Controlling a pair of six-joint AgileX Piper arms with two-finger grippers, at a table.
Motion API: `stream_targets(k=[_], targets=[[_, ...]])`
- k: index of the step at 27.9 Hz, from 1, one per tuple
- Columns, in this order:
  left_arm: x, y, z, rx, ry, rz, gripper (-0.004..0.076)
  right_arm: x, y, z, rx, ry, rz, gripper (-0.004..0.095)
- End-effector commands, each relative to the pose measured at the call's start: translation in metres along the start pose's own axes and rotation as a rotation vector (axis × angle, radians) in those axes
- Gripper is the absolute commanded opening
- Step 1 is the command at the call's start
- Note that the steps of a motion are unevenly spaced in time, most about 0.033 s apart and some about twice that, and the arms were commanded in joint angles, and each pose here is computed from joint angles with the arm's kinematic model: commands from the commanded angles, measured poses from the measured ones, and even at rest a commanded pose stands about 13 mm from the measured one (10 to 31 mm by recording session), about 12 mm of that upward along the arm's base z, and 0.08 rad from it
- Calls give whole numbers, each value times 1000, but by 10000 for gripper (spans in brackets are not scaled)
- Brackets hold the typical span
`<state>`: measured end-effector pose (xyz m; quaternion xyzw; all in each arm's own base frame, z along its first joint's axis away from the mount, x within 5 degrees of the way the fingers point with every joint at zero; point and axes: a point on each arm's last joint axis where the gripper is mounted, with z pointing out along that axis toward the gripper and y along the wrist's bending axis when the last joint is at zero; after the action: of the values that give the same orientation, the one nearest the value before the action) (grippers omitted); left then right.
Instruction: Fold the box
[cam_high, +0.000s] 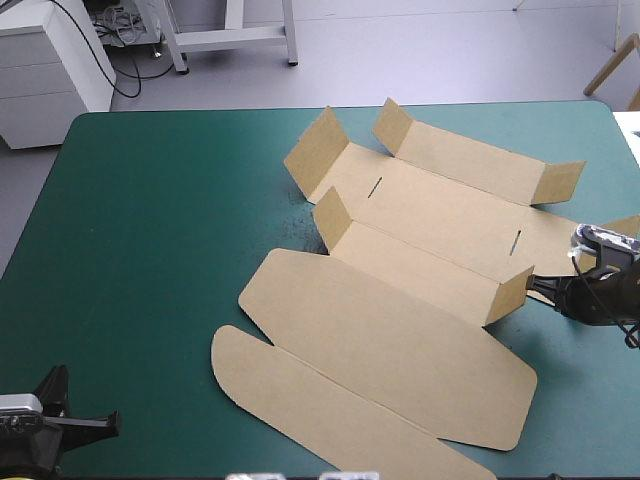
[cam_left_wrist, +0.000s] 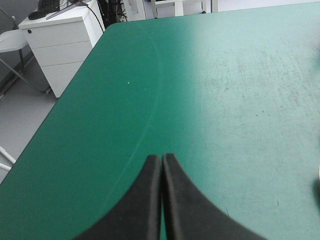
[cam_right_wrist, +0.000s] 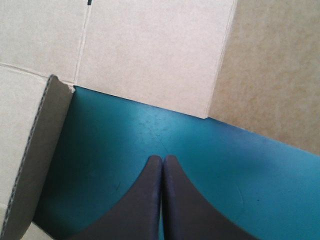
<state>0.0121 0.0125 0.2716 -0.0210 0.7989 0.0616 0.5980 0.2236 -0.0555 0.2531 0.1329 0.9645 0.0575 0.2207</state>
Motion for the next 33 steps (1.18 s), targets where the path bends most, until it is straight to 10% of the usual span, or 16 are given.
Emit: stream_targets(k=[1, 33], targets=[[-12, 1, -6, 5, -108, -2, -10, -9, 1, -11, 3, -75, -8, -19], [-12, 1, -6, 5, -108, -2, -10, -8, 2, -12, -10, -58, -4, -19]])
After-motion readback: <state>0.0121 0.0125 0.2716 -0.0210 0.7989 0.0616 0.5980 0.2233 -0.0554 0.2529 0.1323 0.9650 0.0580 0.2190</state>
